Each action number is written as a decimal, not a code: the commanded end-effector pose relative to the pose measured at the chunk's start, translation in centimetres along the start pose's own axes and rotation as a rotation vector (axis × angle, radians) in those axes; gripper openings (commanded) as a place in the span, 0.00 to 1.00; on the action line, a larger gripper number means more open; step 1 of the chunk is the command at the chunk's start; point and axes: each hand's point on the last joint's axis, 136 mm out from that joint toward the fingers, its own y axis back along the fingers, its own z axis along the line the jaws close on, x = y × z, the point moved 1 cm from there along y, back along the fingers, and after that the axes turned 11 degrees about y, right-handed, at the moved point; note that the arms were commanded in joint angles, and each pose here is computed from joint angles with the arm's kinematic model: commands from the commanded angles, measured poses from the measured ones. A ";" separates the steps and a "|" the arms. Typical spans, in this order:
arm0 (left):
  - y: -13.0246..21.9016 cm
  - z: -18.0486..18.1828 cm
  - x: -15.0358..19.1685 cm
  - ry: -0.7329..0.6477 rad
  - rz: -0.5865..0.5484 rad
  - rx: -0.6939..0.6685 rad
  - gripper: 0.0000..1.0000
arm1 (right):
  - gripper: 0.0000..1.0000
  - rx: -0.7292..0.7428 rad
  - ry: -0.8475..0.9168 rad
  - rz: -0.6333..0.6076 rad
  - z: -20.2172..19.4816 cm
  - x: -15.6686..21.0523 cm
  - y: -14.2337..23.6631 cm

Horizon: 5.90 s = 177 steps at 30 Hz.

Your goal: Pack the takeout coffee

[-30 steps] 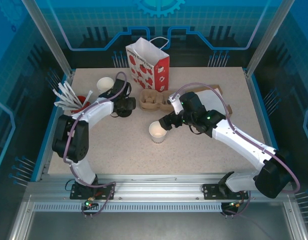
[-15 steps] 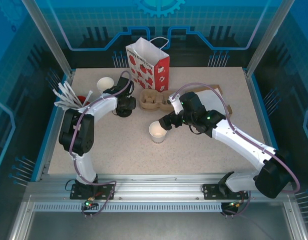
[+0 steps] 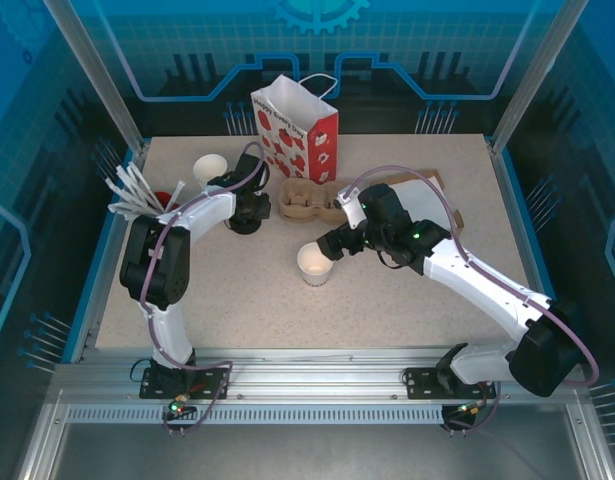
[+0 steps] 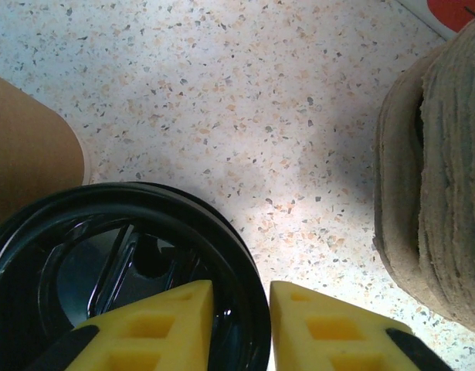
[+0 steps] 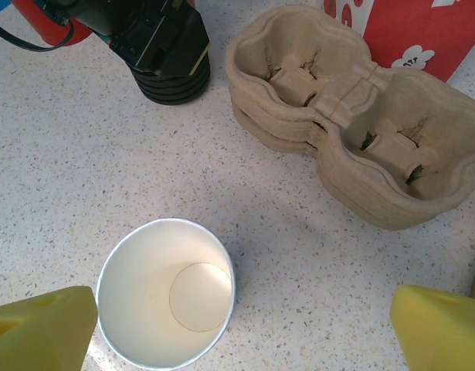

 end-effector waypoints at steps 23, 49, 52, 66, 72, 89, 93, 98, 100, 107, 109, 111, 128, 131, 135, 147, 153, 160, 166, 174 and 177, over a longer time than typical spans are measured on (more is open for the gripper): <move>-0.5 0.1 0.1 -0.048 0.022 -0.041 0.27 | 0.99 -0.024 -0.008 0.008 0.7 0.7 -0.4; 11.6 -2.1 -1.8 0.048 -0.157 0.210 0.12 | 0.99 -0.005 0.020 -0.007 0.2 -0.5 1.3; 17.1 -5.2 -1.3 0.108 -0.201 0.494 0.11 | 1.00 -0.032 -0.013 -0.061 -0.4 -1.8 3.1; 34.6 -12.5 1.7 0.229 -0.087 1.373 0.13 | 0.99 -0.534 -0.076 -0.482 4.3 -10.0 9.4; 36.2 -13.2 3.0 0.242 -0.016 1.485 0.13 | 1.00 -0.663 -0.063 -0.561 5.2 -11.3 10.0; 36.4 -14.1 3.3 0.353 0.072 1.620 0.11 | 1.00 -0.719 -0.178 -0.662 3.9 -13.2 8.7; 36.5 -14.2 3.1 0.370 0.086 1.644 0.11 | 0.99 -0.748 -0.161 -0.686 4.2 -13.5 9.2; 36.8 -14.2 3.1 0.373 0.084 1.659 0.11 | 0.94 -0.767 -0.181 -0.686 4.3 -13.5 8.7; 36.7 -14.2 3.0 0.382 0.081 1.665 0.10 | 0.93 -0.776 -0.186 -0.688 4.4 -13.5 8.6; 37.2 -14.1 2.9 0.394 0.089 1.692 0.10 | 0.96 -0.781 -0.195 -0.693 4.5 -13.4 8.4; 37.3 -14.1 2.9 0.394 0.088 1.695 0.10 | 0.96 -0.780 -0.196 -0.696 4.5 -13.4 8.5; 37.3 -14.1 2.9 0.396 0.089 1.697 0.10 | 0.96 -0.783 -0.192 -0.699 4.6 -13.5 8.6; 37.1 -14.2 3.0 0.406 0.091 1.713 0.09 | 0.90 -0.816 -0.189 -0.725 5.4 -13.8 9.1; 37.0 -14.2 3.0 0.407 0.090 1.713 0.09 | 0.84 -0.811 -0.190 -0.728 5.4 -13.8 9.2; 36.7 -14.3 3.0 0.412 0.094 1.710 0.10 | 0.76 -0.793 -0.188 -0.732 5.3 -13.6 9.3; 33.7 -13.4 2.3 0.474 0.071 1.621 0.37 | 0.65 -0.650 -0.274 -0.678 2.4 -10.8 8.5; 30.7 -12.4 2.3 0.479 0.051 1.493 0.42 | 0.62 -0.511 -0.326 -0.546 1.0 -7.0 6.5; 23.8 -7.4 4.5 0.331 -0.099 0.901 0.50 | 0.63 -0.141 -0.229 -0.168 -0.3 0.7 4.2; 20.8 -3.8 5.6 0.232 -0.161 0.627 0.57 | 0.63 -0.026 -0.068 0.094 0.9 3.6 3.3; 17.7 -1.4 6.4 0.208 -0.165 0.464 0.63 | 0.62 -0.063 0.095 0.335 3.5 4.1 0.6; 17.1 -0.7 6.7 0.205 -0.171 0.429 0.66 | 0.62 -0.087 0.137 0.391 4.3 3.8 -0.4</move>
